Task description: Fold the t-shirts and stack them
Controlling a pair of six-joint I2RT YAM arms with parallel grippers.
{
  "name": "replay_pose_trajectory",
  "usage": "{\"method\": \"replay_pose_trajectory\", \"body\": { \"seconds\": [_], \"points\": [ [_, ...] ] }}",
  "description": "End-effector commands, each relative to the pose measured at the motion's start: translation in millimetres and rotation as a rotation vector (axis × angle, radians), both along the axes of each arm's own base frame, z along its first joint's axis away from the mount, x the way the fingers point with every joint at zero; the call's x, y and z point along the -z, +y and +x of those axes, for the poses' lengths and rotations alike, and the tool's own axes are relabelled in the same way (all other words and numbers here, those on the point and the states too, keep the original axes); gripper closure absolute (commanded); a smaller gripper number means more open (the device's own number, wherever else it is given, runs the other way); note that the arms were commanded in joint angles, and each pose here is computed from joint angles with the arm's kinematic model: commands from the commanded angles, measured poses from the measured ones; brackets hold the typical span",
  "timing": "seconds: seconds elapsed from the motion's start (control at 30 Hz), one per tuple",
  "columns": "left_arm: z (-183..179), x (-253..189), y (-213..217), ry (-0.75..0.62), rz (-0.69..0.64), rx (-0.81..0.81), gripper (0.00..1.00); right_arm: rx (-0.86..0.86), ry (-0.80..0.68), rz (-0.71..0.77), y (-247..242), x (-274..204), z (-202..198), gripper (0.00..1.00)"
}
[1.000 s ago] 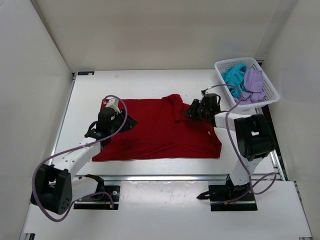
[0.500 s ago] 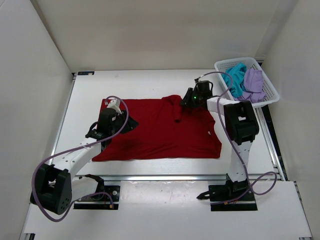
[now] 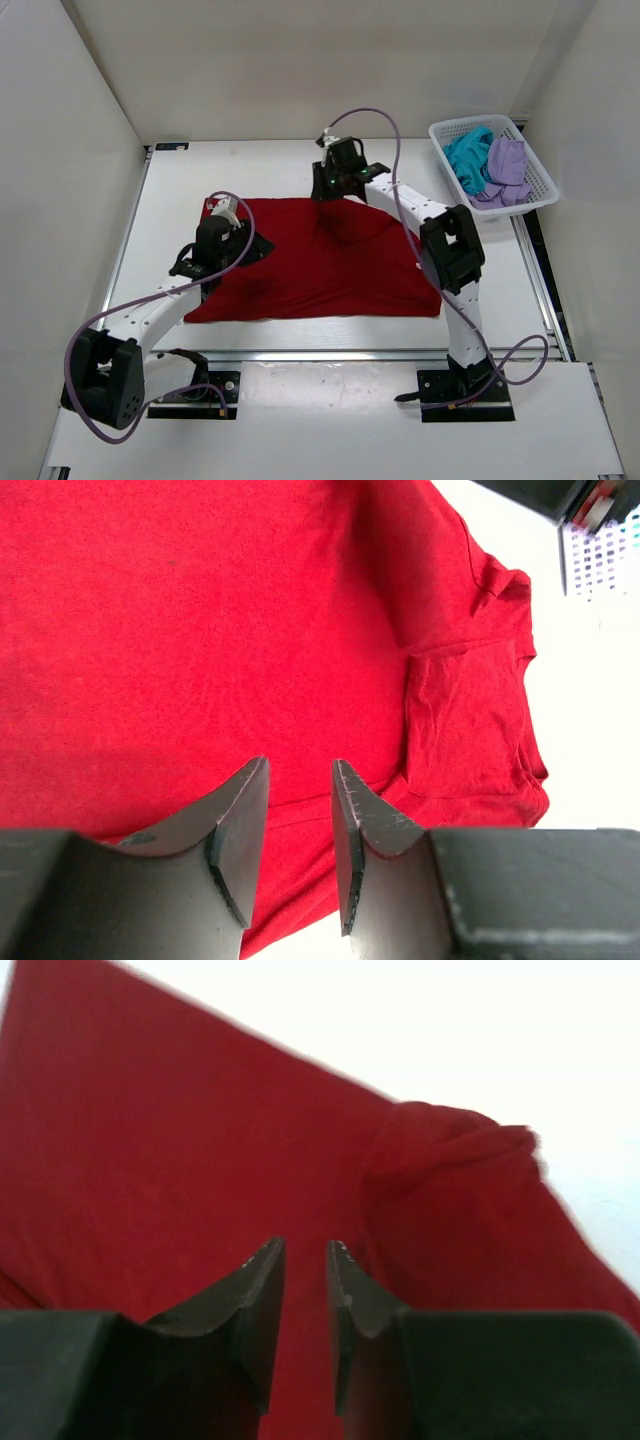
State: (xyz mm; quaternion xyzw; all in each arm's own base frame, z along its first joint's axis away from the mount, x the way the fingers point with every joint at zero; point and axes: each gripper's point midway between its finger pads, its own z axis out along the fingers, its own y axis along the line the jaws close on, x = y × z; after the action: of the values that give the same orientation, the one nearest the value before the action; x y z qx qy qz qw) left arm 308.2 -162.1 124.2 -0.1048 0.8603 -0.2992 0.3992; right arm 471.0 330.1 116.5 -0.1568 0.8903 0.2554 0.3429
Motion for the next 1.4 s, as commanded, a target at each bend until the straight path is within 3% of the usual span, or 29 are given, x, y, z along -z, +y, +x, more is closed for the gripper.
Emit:
{"method": "replay_pose_trajectory", "body": {
  "seconds": [0.0, 0.17, 0.23, 0.27, 0.33, 0.37, 0.5, 0.67, 0.93, 1.37],
  "points": [
    [-3.3, -7.9, 5.4, -0.029, -0.004, -0.003, 0.58, -0.052, 0.055, -0.223, -5.5, 34.4, -29.4, 0.77],
    [-1.9, -9.4, 14.2, -0.035, -0.005, -0.025, 0.57, -0.005, -0.004, -0.138, -16.2, -6.3, -39.6, 0.68],
    [1.5, -17.9, 15.9, -0.051, -0.014, -0.033, 0.57, 0.066, 0.051, -0.084, -40.5, 4.0, -52.8, 0.73],
    [2.3, -20.4, 16.6, -0.056, -0.019, -0.038, 0.58, 0.064, -0.007, 0.000, -39.1, -23.3, -52.6, 0.81],
    [4.7, -21.3, 18.2, -0.058, -0.021, -0.049, 0.57, 0.165, 0.076, 0.138, -66.9, 1.5, -67.0, 0.97],
    [6.0, -25.3, 17.1, -0.062, -0.031, -0.050, 0.57, 0.170, 0.065, 0.184, -71.4, -5.0, -70.1, 0.98],
    [13.4, -31.7, 13.5, -0.079, -0.040, -0.049, 0.58, 0.176, 0.165, 0.298, -82.3, 21.9, -90.0, 0.95],
    [13.7, -32.2, 14.5, -0.078, -0.047, -0.057, 0.57, 0.173, 0.197, 0.292, -61.2, 33.7, -98.3, 0.81],
    [27.1, -27.1, 31.6, -0.067, -0.022, -0.133, 0.57, 0.256, 0.246, 0.367, -40.2, 46.3, -102.7, 0.70],
    [51.5, -27.2, 44.0, -0.063, -0.043, -0.187, 0.57, 0.340, 0.342, 0.396, -33.1, 73.9, -87.9, 0.70]
  ]
}}
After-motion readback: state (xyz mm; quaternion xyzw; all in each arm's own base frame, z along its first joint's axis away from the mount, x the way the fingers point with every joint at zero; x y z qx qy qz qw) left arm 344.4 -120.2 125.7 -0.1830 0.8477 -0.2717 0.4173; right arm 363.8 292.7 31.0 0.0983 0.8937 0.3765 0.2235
